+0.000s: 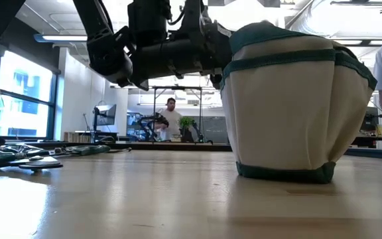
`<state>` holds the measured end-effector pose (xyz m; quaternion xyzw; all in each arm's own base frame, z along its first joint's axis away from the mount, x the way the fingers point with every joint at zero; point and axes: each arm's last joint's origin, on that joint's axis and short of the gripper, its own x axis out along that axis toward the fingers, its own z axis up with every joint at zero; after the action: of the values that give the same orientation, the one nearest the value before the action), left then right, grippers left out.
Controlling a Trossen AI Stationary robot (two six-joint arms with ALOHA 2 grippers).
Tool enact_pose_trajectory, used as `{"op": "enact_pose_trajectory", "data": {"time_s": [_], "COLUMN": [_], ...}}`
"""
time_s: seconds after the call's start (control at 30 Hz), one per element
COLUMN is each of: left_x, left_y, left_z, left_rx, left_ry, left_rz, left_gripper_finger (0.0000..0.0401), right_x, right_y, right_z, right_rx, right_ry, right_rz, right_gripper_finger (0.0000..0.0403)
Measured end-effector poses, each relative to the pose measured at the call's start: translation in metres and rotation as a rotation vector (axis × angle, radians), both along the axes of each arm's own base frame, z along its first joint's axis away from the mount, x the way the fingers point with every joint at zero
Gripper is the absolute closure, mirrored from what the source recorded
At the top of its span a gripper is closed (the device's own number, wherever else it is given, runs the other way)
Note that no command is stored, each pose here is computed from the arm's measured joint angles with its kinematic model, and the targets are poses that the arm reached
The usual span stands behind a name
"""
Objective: Pick & Place Garden tools in Gardening bag
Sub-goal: Put the middle right brown trowel into the green gardening bag, then put the top green shear scissors into the green gardening bag
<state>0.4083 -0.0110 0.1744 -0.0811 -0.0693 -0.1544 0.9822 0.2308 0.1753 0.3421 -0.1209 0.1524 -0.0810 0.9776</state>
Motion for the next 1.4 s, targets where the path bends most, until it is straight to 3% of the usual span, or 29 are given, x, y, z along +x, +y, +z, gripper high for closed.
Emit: {"op": "enact_pose_trajectory", "data": {"time_s": [0.3,0.73,1.07,1.23,1.4], "left_x": [0.000,-0.001,-0.018,-0.036,-0.073], "left_y": [-0.001,0.002,0.024,0.046,0.061], "left_z": [0.000,0.002,0.056,0.081,0.099], "left_rx": [0.027,0.031,0.126,0.092,0.151], "left_ry": [-0.010,-0.019,-0.159,0.050,0.339], "left_rz": [-0.015,-0.013,-0.183,-0.186,-0.105], "left_gripper_finger": [0.0263,0.0255,0.0254,0.0254,0.0254], "right_x": [0.000,0.000,0.000,-0.001,-0.002], "right_y": [0.001,0.001,0.001,0.001,-0.001], "right_z": [0.000,0.000,-0.001,-0.003,-0.006], "right_rx": [0.010,0.011,0.041,0.045,0.040], "right_ry": [0.006,0.006,0.018,0.031,0.055], "right_rz": [0.020,0.020,0.036,0.029,0.017], "right_gripper_finger": [0.0400,0.0400,0.0400,0.0400,0.0400]}}
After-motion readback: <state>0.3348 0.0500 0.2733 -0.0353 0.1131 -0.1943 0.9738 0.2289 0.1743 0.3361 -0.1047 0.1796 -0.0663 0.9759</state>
